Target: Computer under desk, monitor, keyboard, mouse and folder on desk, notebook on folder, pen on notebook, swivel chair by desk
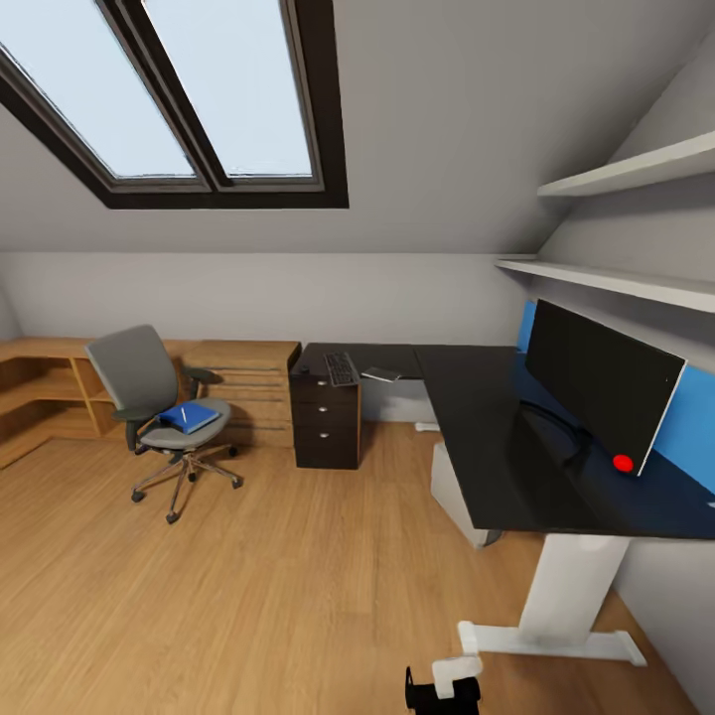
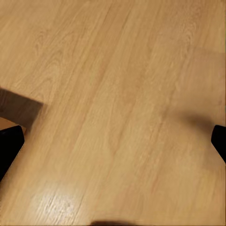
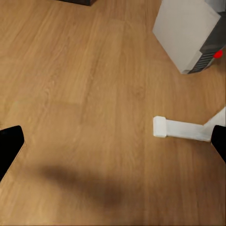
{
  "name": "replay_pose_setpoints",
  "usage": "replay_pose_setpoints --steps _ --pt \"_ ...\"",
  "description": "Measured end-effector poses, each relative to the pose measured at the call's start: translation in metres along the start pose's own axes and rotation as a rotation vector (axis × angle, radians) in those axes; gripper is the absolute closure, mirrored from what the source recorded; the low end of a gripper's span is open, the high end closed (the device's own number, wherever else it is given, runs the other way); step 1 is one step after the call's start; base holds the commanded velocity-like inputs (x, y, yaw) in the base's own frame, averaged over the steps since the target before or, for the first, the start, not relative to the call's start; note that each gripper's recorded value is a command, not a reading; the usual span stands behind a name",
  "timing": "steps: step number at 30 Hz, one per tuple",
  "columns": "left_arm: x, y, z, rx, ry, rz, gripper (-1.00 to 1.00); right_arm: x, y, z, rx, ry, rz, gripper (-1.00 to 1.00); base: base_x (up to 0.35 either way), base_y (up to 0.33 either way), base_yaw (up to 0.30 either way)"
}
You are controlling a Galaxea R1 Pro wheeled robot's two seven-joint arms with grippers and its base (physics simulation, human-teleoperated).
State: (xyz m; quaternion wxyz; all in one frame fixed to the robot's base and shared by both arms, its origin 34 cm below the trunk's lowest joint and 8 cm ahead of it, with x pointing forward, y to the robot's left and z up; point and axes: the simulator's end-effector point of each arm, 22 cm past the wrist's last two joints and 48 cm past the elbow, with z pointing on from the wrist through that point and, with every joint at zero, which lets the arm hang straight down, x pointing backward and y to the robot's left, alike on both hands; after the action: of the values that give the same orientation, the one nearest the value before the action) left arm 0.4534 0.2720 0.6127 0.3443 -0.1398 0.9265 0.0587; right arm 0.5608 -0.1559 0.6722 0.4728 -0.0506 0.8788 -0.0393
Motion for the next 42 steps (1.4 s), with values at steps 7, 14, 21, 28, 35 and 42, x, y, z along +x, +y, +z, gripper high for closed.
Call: replay_pose_setpoints --steps 7,14,21,28,35,42 --pt "0.019 -0.001 -0.002 0.003 0.039 0.014 -1.00 0.000 0.000 0.000 -0.001 -0.002 0.000 -1.00 0.299 0.206 -0.003" --pt "0.023 0.000 -0.002 0.003 0.047 0.017 -1.00 -0.001 0.000 0.000 0.000 -0.003 0.000 -1.00 0.299 0.217 -0.211" --pt "0.023 0.000 -0.002 0.002 0.048 0.017 -1.00 -0.001 0.000 0.000 0.000 -0.003 0.000 -1.00 0.300 0.212 -0.289" --pt "0.024 0.000 -0.002 0.001 0.050 0.017 -1.00 0.000 0.000 0.000 0.000 -0.001 0.001 -1.00 0.312 0.170 -0.148" --pt "0.033 0.004 -0.003 -0.006 0.069 0.022 -1.00 0.001 0.000 0.000 -0.001 0.000 0.000 -1.00 0.322 0.103 -0.019" --pt "0.034 0.004 -0.004 -0.006 0.071 0.022 -1.00 0.000 0.000 0.000 -0.001 -0.001 0.000 -1.00 0.333 0.039 0.000"
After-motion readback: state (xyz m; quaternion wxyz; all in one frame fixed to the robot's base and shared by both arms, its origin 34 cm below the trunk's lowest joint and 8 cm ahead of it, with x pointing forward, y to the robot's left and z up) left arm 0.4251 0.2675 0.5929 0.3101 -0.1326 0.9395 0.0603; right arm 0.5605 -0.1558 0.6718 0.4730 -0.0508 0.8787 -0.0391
